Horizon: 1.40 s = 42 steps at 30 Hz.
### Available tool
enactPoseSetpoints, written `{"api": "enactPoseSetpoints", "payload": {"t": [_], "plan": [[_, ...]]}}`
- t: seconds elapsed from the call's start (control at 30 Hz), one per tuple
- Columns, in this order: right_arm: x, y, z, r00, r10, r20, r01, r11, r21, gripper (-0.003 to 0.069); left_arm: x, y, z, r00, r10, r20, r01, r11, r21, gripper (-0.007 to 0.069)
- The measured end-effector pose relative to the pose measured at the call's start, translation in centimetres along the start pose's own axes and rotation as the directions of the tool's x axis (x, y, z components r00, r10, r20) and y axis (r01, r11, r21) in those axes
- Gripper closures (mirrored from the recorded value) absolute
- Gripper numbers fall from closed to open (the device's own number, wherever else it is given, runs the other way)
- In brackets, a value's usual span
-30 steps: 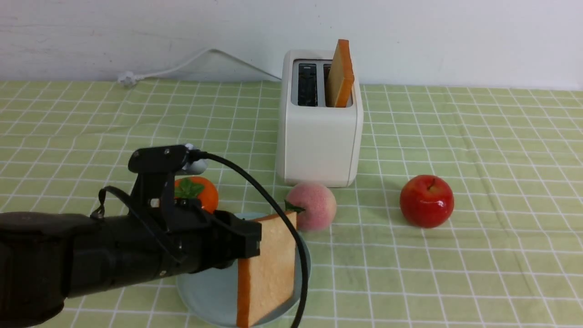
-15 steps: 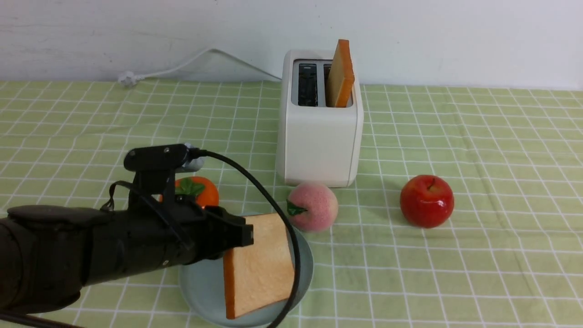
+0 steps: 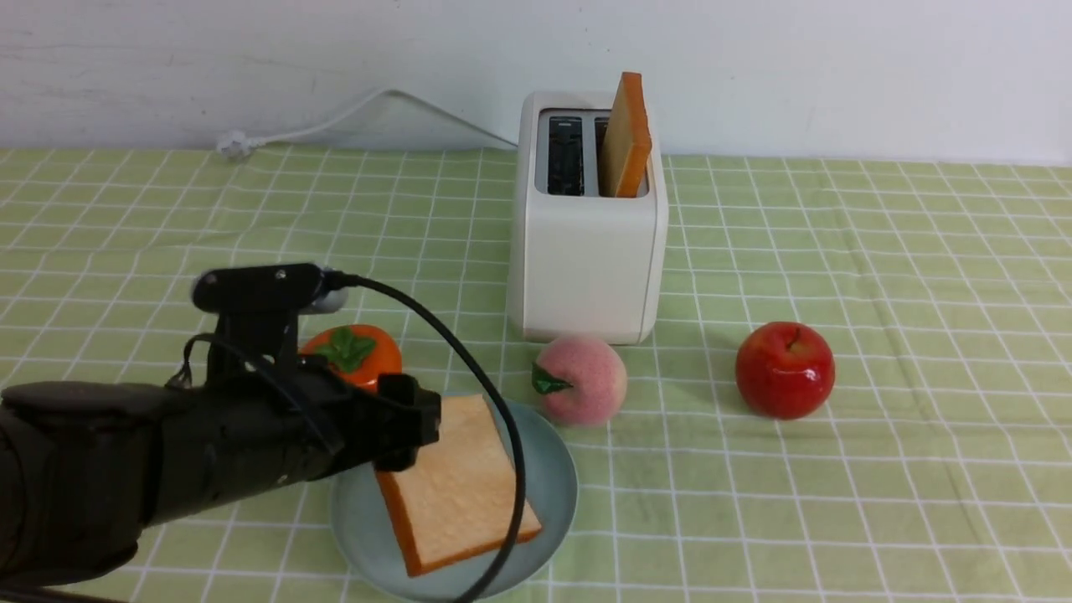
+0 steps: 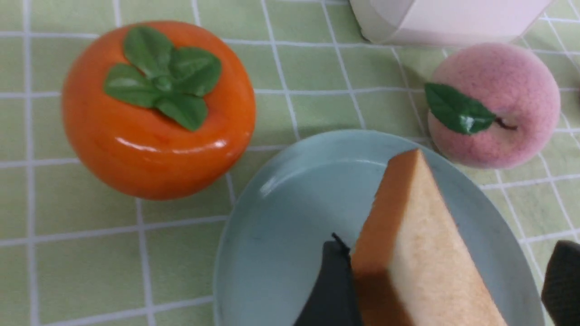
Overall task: Take toasted bread from bread machine on green coffee tablecloth place on plate.
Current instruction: 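Place the slice of bread on the plate with the left gripper, then grasp the toast slice in the toaster and pull it up out of the slot with the right gripper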
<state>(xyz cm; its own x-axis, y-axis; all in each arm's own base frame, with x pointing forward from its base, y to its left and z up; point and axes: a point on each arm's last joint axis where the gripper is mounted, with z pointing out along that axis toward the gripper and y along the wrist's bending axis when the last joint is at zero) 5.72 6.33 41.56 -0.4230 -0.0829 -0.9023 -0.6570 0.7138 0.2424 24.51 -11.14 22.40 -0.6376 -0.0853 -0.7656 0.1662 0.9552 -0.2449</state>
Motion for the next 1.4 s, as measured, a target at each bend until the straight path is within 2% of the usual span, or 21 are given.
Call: {"api": "enactPoseSetpoints", "payload": {"t": [0.13, 0.23, 0.43, 0.53, 0.63, 0.67, 0.7, 0.87, 0.97, 1.07, 1.23, 1.4], "plan": [[0.0, 0.0, 0.0, 1.000, 0.000, 0.000, 0.000, 1.000, 0.000, 0.0645, -1.5, 0.5, -2.4, 0.994, 0.033, 0.106, -0.027, 0.998, -0.061, 0.0029], [0.0, 0.0, 0.0, 1.000, 0.000, 0.000, 0.000, 1.000, 0.000, 0.0645, -2.3, 0.6, -4.2, 0.985, 0.038, 0.171, -0.027, 0.997, -0.066, 0.0032], [-0.1, -0.2, 0.2, 1.000, 0.007, -0.008, -0.007, 1.000, -0.001, 0.0645, -4.1, 0.0, -9.9, 0.935, 0.001, 0.356, -0.017, 0.999, 0.042, 0.0130], [-0.4, -1.2, 1.2, 0.999, 0.033, -0.042, -0.033, 0.999, 0.002, 0.0645, -4.7, 0.0, -14.6, 0.870, -0.043, 0.491, -0.017, 0.993, 0.118, 0.0336], [-0.7, -2.4, 2.4, 0.995, 0.073, -0.072, -0.072, 0.997, 0.009, 0.0645, -4.3, 0.4, -18.0, 0.810, -0.073, 0.581, -0.024, 0.987, 0.157, 0.0580], [-0.8, -2.6, 2.6, 0.994, 0.078, -0.077, -0.078, 0.997, 0.010, 0.0645, -4.2, 0.4, -18.2, 0.807, -0.075, 0.586, -0.024, 0.987, 0.159, 0.0590], [-1.0, -3.3, 3.3, 0.991, 0.099, -0.086, -0.098, 0.995, 0.018, 0.0645, -3.7, 0.7, -19.5, 0.782, -0.086, 0.617, -0.029, 0.984, 0.175, 0.0635], [-1.7, -6.6, 6.5, 0.977, 0.183, -0.113, -0.177, 0.983, 0.057, 0.0656, -0.1, 1.7, -21.8, 0.733, -0.109, 0.671, -0.074, 0.968, 0.239, 0.0638], [-2.3, -8.3, 8.9, 0.967, 0.207, -0.150, -0.201, 0.978, 0.049, 0.0657, 2.2, 2.0, -21.5, 0.742, -0.106, 0.662, -0.111, 0.954, 0.277, 0.0638], [-3.2, -8.8, 10.7, 0.966, 0.194, -0.172, -0.193, 0.981, 0.023, 0.0659, 3.6, 2.1, -20.9, 0.757, -0.096, 0.646, -0.139, 0.943, 0.302, 0.0638], [-6.5, -7.9, 16.4, 0.980, 0.082, -0.182, -0.087, 0.996, -0.020, 0.0659, 5.4, 2.1, -19.4, 0.792, -0.029, 0.610, -0.201, 0.931, 0.305, 0.0638], [-8.5, -8.9, 21.7, 0.984, 0.026, -0.174, -0.015, 0.998, 0.068, 0.0639, 5.4, 2.1, -19.4, 0.777, 0.030, 0.628, -0.250, 0.931, 0.265, 0.0638]]}}
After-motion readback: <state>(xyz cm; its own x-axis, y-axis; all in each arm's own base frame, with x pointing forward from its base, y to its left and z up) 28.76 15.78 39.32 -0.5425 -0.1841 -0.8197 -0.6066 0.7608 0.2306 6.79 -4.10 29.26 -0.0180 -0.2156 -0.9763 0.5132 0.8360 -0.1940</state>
